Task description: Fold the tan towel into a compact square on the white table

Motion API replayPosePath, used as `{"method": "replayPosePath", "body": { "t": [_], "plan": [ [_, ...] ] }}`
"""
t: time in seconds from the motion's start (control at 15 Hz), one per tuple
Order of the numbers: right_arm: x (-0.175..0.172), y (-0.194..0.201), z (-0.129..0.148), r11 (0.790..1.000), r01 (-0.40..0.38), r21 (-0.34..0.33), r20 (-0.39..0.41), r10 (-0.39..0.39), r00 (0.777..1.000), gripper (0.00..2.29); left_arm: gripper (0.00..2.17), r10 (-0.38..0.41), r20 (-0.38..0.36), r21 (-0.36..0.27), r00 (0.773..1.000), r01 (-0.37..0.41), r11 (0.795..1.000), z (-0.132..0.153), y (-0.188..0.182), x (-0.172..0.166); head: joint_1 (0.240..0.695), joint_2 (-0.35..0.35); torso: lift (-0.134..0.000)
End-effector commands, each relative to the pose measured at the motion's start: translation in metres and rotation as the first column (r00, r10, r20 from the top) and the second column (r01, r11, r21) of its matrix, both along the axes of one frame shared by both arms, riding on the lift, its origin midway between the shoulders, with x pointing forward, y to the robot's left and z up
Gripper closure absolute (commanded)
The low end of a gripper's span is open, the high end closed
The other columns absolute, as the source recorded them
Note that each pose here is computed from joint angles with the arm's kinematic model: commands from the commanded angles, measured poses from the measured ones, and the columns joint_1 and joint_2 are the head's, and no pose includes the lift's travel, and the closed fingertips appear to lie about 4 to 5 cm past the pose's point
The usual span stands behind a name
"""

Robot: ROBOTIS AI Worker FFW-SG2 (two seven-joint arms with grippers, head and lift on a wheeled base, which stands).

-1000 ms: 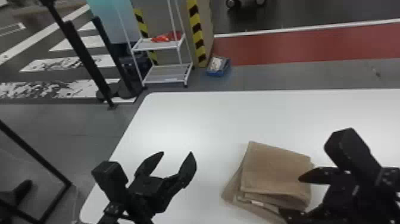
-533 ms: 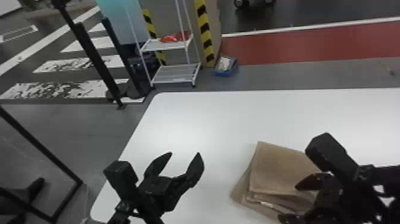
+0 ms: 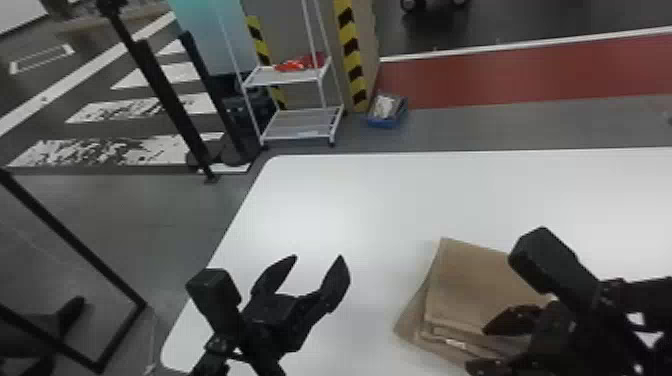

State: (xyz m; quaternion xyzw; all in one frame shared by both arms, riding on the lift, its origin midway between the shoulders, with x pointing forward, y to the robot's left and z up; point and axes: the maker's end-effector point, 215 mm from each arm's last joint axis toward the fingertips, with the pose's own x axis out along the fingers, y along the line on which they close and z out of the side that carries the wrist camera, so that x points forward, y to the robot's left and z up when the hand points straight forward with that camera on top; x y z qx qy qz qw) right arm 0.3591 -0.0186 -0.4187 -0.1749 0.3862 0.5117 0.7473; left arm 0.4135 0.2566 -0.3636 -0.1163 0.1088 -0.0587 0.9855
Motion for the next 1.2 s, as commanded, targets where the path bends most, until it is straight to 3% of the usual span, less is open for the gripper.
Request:
{"method": "replayPosePath", "body": {
  "t": [0.0, 0.47, 0.93, 1.07, 1.13],
  "plan": [
    [-0.001, 0.001, 0.001, 1.0, -0.002, 0.003, -0.002, 0.002, 1.0, 0.51, 0.09, 0.0, -0.002, -0.002, 1.0, 0.0, 1.0, -0.001, 0.0, 0.0, 0.695, 0.339, -0.123],
    [0.004, -0.006, 0.005, 1.0, 0.012, -0.005, 0.005, -0.012, 1.0, 0.5, 0.09, -0.002, -0.008, -0.002, 1.0, 0.002, 1.0, -0.006, 0.001, 0.003, 0.695, 0.336, -0.123],
    [0.014, -0.019, -0.015, 0.993, -0.022, -0.115, 0.044, 0.027, 0.999, 0.51, 0.09, -0.003, -0.015, -0.004, 1.0, 0.003, 1.0, -0.01, 0.001, 0.004, 0.695, 0.313, -0.123],
    [0.02, -0.021, -0.011, 0.991, -0.039, -0.128, 0.072, 0.049, 0.996, 0.89, 0.09, -0.002, -0.01, -0.004, 1.0, 0.002, 1.0, -0.009, 0.001, 0.007, 0.695, 0.31, -0.123],
    [0.022, -0.026, -0.012, 0.989, -0.034, -0.144, 0.077, 0.046, 0.996, 0.91, 0.09, -0.004, -0.007, -0.007, 1.0, 0.004, 1.0, -0.008, -0.001, 0.008, 0.695, 0.308, -0.123]
  ]
}}
